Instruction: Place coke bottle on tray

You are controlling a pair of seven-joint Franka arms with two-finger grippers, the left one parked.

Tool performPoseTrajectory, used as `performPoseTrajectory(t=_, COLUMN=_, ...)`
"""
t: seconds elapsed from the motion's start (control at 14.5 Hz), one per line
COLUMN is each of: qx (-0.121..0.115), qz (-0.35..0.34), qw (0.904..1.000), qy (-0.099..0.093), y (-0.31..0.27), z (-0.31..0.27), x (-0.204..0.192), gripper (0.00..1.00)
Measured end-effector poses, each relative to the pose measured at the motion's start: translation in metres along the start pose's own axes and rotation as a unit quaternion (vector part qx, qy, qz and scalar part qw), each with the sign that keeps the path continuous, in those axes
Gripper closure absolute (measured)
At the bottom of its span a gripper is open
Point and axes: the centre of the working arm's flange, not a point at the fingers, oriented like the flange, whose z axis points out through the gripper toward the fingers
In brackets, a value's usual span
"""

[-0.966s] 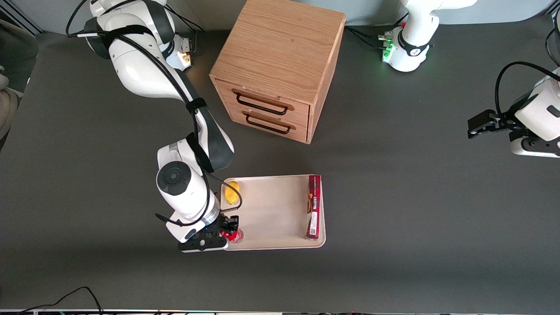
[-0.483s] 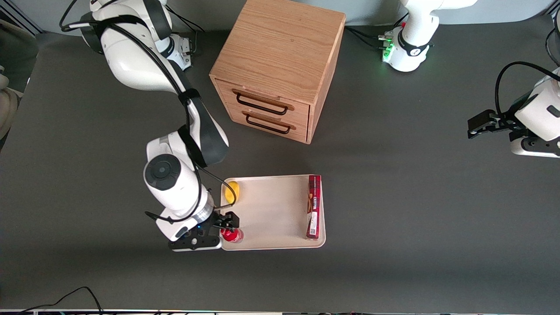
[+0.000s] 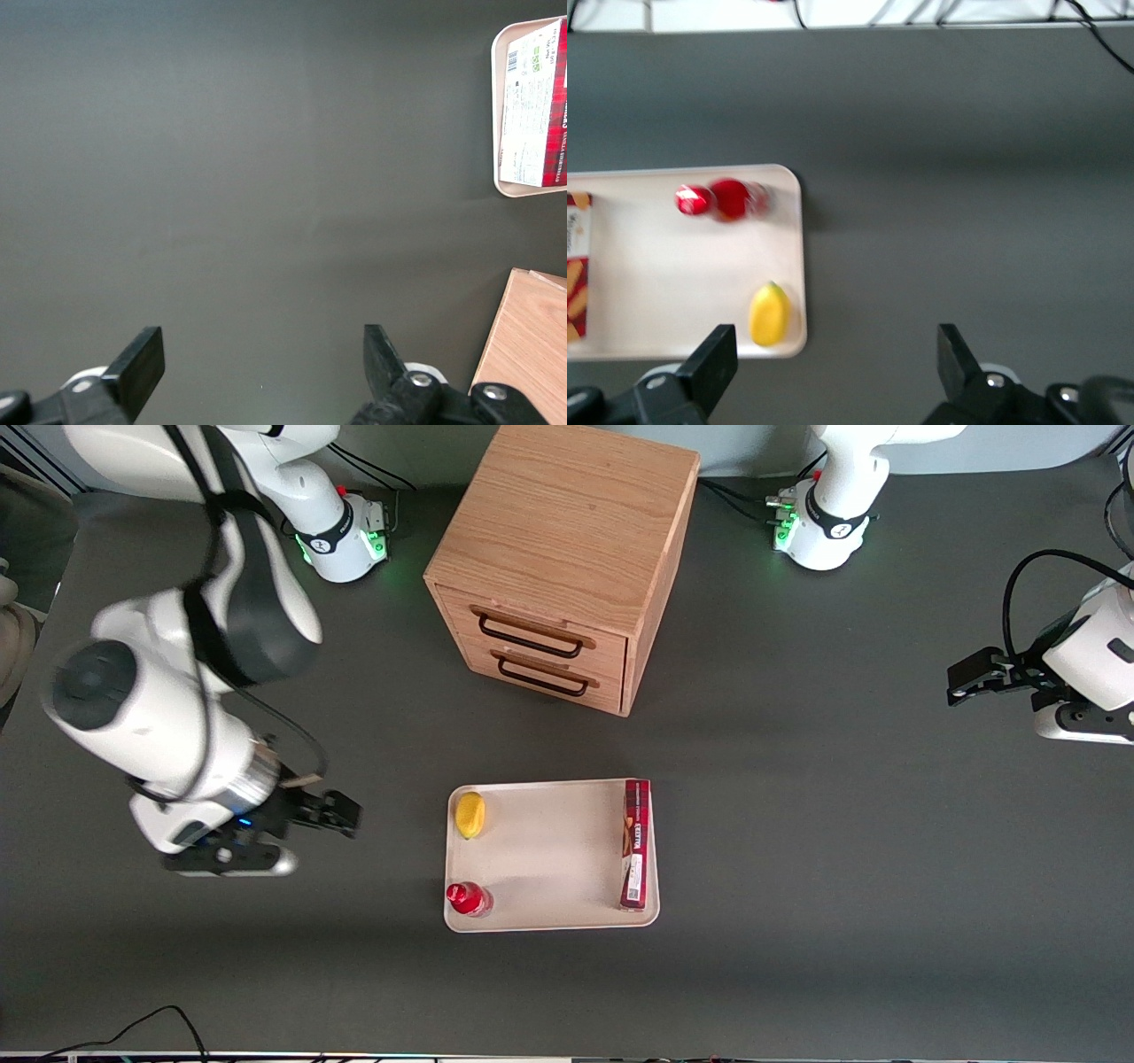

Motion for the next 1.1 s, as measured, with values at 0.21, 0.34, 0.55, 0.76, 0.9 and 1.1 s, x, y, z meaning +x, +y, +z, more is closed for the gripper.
performPoseTrajectory(t=0.21, qx=0.002, qz=0.016, qw=0.9996, qy=-0.024, y=0.068, z=-0.051, x=-0.027, gripper=0.0)
performPoseTrajectory(t=0.34, qx=0.004, qz=0.026, qw=0.9992, qy=-0.031, y=0.093, z=-0.079, x=-0.043, gripper=0.0)
performPoseTrajectory(t=0.55, qx=0.009, qz=0.035, qw=0.9987, qy=-0.036, y=0.109, z=-0.115, x=-0.068, gripper=0.0)
performPoseTrajectory(t=0.76, qx=0.016, qz=0.04, qw=0.9987, qy=-0.028, y=0.121, z=-0.142, x=-0.095, gripper=0.0)
performPoseTrajectory(t=0.9, qx=0.02, qz=0.048, qw=0.9985, qy=-0.019, y=0.134, z=-0.156, x=-0.11, gripper=0.0)
performPoseTrajectory(t=1.1, qx=0.023, qz=0.047, qw=0.9986, qy=-0.012, y=0.154, z=-0.166, x=-0.122, gripper=0.0)
